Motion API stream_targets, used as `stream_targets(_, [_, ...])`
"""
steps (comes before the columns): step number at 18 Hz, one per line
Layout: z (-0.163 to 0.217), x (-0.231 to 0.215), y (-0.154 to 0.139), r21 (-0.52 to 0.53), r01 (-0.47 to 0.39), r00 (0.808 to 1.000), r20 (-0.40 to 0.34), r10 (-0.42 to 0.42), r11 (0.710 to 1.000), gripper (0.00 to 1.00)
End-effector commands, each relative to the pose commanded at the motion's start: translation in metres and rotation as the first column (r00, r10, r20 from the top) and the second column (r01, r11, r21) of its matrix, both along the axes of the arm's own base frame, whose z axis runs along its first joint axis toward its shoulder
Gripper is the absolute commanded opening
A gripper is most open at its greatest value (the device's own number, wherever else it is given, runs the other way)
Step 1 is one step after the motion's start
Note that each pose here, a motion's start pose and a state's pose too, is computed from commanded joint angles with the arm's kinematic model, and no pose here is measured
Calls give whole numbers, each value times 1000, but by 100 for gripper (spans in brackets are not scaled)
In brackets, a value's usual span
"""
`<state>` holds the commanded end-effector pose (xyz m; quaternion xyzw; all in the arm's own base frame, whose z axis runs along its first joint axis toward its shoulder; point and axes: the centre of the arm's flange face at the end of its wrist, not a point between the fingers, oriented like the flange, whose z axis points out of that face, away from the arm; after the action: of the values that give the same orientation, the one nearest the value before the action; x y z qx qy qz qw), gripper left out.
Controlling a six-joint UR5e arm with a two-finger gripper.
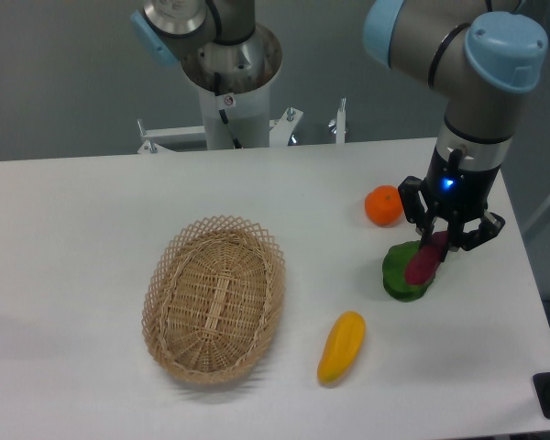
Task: Place the sweet potato in the basket
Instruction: 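Lift the held purple sweet potato up off the bok choy, then carry the sweet potato over the wicker basket and lower it inside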
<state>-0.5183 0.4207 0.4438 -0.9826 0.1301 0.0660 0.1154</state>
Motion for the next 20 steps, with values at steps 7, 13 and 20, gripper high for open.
stream_targets(7, [-5,24,4,-1,-50,998,37,50,999,21])
stream_targets(13, [-27,84,39,-20,-143,983,110,144,990,21])
stream_targets(20, [-85,178,72,31,-228,971,79,225,973,21])
